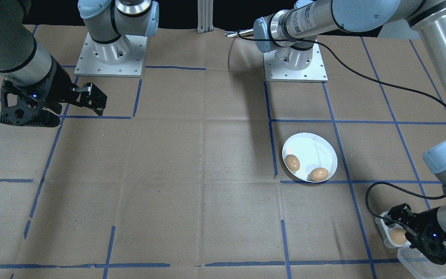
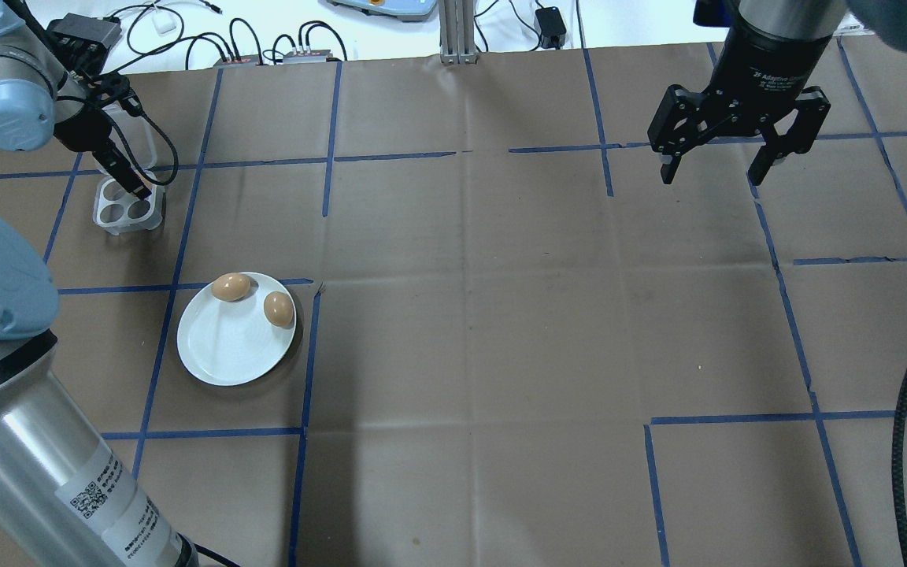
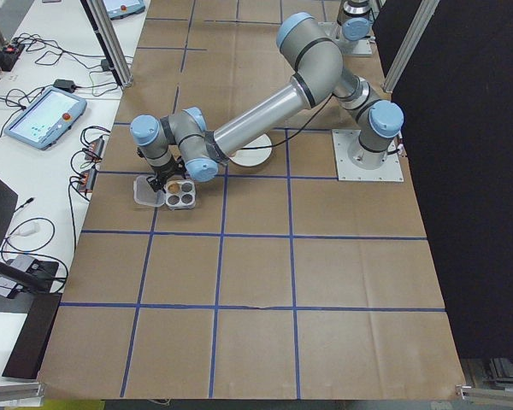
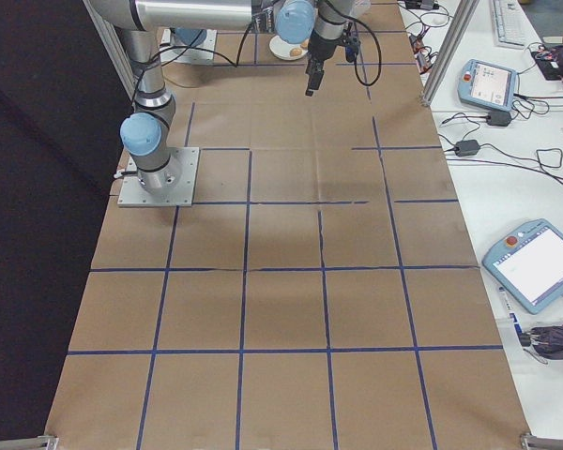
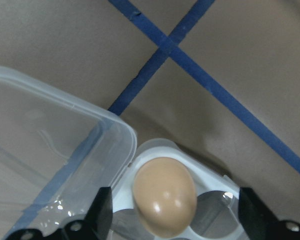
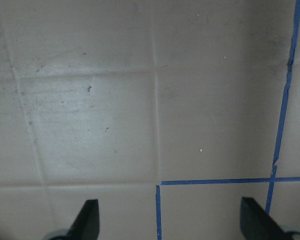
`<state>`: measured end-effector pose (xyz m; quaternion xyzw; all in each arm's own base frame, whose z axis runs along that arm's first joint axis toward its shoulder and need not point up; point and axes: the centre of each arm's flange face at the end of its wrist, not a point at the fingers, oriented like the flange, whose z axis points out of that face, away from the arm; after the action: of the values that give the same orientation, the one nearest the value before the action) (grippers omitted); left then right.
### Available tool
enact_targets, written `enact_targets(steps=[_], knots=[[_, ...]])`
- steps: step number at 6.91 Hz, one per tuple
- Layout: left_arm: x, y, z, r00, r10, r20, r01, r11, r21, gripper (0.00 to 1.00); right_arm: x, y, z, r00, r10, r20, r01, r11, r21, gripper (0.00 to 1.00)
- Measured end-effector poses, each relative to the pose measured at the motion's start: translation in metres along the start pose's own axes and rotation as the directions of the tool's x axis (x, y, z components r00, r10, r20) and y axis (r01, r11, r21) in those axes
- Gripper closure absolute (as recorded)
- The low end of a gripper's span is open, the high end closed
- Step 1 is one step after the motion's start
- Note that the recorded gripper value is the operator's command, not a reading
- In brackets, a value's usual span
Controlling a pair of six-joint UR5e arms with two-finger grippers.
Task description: Place egg on plate
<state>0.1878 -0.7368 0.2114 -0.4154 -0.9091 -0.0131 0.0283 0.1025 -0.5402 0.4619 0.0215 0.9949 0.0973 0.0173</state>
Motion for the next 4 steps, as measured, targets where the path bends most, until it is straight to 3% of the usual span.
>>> enact_targets(steps=[1,2,4], knots=[[-0.0009,0.0002,0.0046,1.000,0.000,-0.006,0.000,1.000,-0.002,0.14,0.0000,0.0000,0.0000,1.000,0.000,0.000,0.000,1.000,0.000,0.00],[-0.0016,0.0005,0.0070,1.000,-0.001,-0.009,0.001,1.000,-0.003,0.27,0.0001,-0.0001,0.0001,1.000,0.000,-0.001,0.000,1.000,0.000,0.00],[-0.0017,0.0009,0.0079,1.000,-0.002,-0.012,0.001,1.000,-0.005,0.82,0.0001,-0.0003,0.0004,1.000,0.000,-0.001,0.000,1.000,-0.001,0.00]])
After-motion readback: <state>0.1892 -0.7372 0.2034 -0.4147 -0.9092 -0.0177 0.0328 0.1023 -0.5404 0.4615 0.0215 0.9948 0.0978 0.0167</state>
